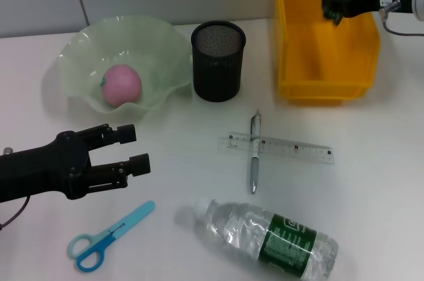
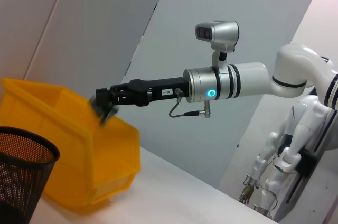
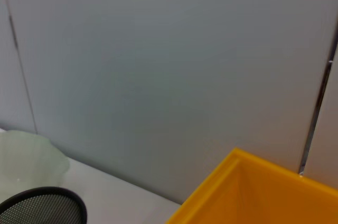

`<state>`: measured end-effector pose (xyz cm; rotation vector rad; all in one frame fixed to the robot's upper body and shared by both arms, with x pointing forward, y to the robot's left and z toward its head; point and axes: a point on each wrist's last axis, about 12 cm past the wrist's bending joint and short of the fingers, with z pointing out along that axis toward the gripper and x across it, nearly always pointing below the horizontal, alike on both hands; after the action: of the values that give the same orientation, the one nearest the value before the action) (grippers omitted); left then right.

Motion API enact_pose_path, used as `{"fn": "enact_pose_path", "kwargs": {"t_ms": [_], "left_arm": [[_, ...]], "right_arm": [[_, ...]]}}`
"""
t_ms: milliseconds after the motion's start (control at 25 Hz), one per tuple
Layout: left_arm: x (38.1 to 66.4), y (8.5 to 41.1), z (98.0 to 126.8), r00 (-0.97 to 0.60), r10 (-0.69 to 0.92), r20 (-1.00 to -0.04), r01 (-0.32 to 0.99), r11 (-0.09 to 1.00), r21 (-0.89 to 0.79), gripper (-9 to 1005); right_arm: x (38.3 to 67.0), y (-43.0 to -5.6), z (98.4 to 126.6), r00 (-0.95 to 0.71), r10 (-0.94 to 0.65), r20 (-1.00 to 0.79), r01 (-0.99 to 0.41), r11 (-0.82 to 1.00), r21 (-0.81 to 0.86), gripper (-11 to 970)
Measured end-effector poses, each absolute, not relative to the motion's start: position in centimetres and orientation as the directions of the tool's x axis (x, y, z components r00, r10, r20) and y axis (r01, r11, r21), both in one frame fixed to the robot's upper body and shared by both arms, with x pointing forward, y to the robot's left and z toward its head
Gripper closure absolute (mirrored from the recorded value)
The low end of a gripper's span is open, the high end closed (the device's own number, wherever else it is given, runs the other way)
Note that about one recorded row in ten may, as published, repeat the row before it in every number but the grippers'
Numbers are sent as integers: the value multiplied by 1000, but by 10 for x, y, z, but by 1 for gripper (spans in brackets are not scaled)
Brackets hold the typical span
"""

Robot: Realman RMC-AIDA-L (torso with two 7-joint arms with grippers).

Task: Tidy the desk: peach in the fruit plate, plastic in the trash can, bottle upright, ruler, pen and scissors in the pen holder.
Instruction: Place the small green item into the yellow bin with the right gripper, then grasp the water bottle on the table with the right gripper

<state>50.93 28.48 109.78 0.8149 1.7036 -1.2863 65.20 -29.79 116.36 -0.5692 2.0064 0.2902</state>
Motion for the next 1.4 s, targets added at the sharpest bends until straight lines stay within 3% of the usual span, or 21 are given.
{"fn": "enact_pose_path", "kwargs": {"t_ms": [280, 640, 800, 1200, 1400], "left_arm": [[509, 285, 1098, -445, 13, -895, 865, 264, -426, 196], [510, 284, 1099, -440, 16, -898, 868, 263, -421, 198], [510, 285, 1098, -436, 17, -900, 870, 264, -417, 199], [510, 288, 1099, -429, 18, -903, 871, 272, -409, 200], [510, 289, 1100, -425, 14, -905, 871, 277, -405, 201]], "right_arm": [[654, -297, 1165, -394, -271, -878, -505, 862, -40, 494], [651, -295, 1171, -374, -209, -904, -523, 852, 19, 308], [638, -291, 1182, -392, -193, -899, -616, 781, 101, 218], [592, -290, 1219, -472, -289, -833, -775, 587, 235, 218], [582, -289, 1226, -542, -356, -761, -785, 537, 308, 218]]}}
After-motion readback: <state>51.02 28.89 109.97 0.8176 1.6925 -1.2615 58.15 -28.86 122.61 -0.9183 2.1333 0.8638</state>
